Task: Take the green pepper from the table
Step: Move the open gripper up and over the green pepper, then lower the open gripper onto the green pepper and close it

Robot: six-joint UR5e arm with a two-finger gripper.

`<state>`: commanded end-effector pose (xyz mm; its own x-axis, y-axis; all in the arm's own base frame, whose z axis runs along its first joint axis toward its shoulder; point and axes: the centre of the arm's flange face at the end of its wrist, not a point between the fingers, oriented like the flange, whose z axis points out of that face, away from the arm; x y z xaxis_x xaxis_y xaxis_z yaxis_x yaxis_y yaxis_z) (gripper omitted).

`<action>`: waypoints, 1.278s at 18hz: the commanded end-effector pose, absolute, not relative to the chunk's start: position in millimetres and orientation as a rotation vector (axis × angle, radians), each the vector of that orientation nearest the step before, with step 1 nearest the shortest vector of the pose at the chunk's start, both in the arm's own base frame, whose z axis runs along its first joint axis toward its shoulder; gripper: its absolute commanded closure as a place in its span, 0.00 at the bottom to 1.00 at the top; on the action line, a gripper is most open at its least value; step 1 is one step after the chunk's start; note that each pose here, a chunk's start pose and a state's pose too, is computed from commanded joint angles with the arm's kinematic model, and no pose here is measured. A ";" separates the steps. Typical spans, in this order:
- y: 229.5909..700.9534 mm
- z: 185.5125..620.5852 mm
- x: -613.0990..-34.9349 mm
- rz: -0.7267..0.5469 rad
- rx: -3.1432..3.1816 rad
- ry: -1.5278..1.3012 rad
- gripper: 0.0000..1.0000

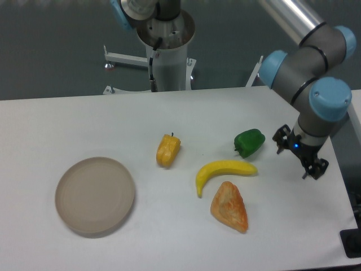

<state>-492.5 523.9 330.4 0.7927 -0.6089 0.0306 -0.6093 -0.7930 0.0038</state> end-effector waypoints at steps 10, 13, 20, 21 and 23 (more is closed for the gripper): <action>491.1 304.3 -455.0 0.158 2.936 -0.988 0.00; 487.7 296.2 -448.3 0.177 2.932 -0.989 0.00; 478.9 281.3 -436.0 0.152 2.938 -0.994 0.00; 478.0 277.9 -434.7 0.154 2.938 -0.991 0.00; 478.2 277.7 -434.9 0.148 2.943 -0.985 0.00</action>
<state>-434.9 478.2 277.7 0.7944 -0.5989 0.1011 -0.6022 -0.7984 0.0026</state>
